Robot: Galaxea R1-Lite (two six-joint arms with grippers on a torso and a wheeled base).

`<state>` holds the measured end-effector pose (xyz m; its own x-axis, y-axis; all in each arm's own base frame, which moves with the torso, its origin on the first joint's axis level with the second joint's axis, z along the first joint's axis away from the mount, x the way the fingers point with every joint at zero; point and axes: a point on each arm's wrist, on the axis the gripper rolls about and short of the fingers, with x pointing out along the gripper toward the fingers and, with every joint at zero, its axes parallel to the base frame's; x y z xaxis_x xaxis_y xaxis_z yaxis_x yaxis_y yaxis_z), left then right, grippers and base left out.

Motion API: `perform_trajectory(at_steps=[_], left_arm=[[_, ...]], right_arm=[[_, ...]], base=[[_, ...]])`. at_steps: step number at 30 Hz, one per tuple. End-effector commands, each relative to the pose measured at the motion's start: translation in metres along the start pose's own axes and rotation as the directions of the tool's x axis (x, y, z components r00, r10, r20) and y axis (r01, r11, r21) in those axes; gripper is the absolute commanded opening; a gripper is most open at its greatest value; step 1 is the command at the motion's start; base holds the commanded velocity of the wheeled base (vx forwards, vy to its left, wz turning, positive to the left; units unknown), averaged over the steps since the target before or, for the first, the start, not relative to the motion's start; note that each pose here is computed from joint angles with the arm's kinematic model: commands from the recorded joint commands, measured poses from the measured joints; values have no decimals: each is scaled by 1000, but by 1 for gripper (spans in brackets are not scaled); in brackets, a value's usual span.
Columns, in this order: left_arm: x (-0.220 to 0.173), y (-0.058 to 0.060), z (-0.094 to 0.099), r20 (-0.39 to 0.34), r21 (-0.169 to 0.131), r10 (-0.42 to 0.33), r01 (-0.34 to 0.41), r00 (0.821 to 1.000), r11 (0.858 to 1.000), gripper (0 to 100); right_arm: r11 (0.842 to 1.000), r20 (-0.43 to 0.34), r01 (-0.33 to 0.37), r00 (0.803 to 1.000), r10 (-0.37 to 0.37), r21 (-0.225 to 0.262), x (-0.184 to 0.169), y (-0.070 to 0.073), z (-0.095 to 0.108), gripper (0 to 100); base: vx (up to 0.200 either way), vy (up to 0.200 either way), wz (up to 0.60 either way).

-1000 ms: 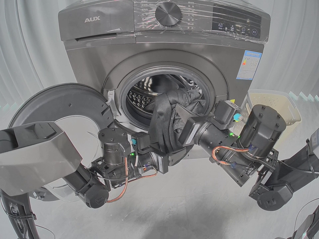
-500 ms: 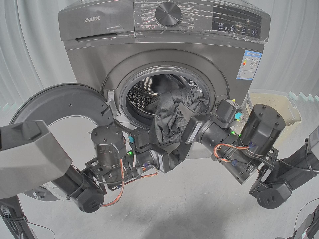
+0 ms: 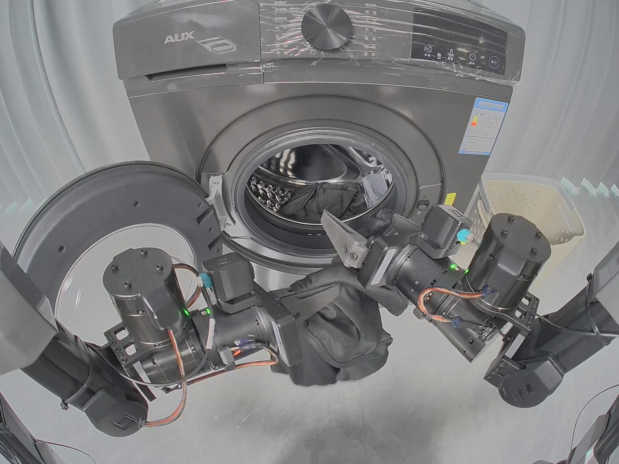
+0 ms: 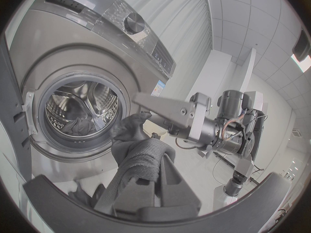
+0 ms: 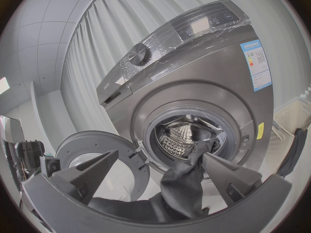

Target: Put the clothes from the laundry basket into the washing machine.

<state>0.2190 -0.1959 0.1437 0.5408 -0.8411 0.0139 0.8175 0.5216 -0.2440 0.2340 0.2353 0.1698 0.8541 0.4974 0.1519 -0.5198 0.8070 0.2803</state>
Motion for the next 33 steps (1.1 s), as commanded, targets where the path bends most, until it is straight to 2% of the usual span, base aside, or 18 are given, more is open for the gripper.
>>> perform_trajectory(at_steps=[1, 8, 16, 21, 29, 33], left_arm=[[-4, -2, 8, 35, 10, -4, 3, 999, 1000, 0], [-2, 2, 14, 69, 17, 12, -14, 998, 1000, 0], [-4, 5, 28, 134, 34, 26, -30, 991, 999, 0], [-6, 5, 32, 145, 38, 25, -31, 989, 999, 0], [-3, 4, 36, 165, 31, 19, -24, 986, 999, 0], [0, 4, 44, 202, 35, 39, -47, 979, 998, 0]], right_arm=[[1000, -10, 21, 1000, -21, -6, -3, -7, -1, 100], [998, 4, 60, 998, -60, -13, -17, -23, 8, 100], [990, -56, 134, 989, -136, -46, -33, -48, 0, 100], [990, -103, 127, 986, -132, -55, -42, -61, -7, 100], [992, -129, 111, 985, -118, -61, -52, -72, -15, 100], [990, -179, 123, 975, -134, -74, -57, -78, -25, 100]], base=[[0, 0, 0], [0, 0, 0], [0, 0, 0], [0, 0, 0], [0, 0, 0], [0, 0, 0]])
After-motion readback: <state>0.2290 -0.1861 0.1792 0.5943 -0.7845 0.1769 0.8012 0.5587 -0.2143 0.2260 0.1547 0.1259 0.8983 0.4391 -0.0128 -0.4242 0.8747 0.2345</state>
